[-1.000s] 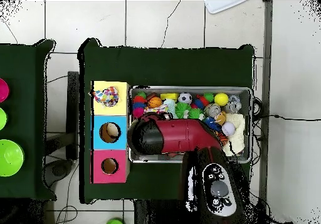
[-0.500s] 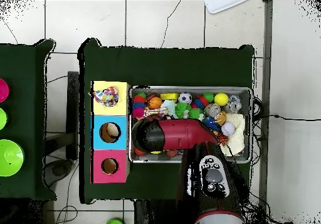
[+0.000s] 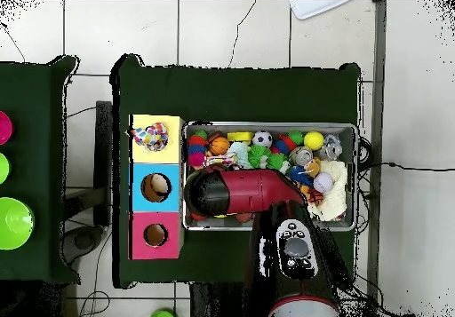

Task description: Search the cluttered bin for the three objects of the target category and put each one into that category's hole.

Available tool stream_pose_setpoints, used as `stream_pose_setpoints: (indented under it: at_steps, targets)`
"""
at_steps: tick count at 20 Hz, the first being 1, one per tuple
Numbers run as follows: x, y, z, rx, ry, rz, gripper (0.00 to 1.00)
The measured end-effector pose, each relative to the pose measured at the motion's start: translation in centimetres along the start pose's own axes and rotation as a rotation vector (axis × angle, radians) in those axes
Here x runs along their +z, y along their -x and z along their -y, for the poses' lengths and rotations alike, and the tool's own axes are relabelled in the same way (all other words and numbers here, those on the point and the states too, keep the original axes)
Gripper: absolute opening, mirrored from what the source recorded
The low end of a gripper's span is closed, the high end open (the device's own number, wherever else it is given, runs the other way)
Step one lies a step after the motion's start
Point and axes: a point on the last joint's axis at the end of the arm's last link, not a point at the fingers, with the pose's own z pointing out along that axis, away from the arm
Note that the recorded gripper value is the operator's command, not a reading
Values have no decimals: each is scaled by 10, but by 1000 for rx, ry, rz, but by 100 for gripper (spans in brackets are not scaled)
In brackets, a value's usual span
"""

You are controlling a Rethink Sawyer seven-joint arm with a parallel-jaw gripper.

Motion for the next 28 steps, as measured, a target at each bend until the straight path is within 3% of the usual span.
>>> stream_pose_setpoints:
  at_steps: [12, 13, 21, 28]
  targets:
    - [6, -2, -1, 0, 3, 3, 100]
    - [7, -2, -2, 0, 4, 5, 0]
    - [14, 3, -1, 4, 2, 63, 0]
    - [5, 6, 11, 32, 10, 80, 0]
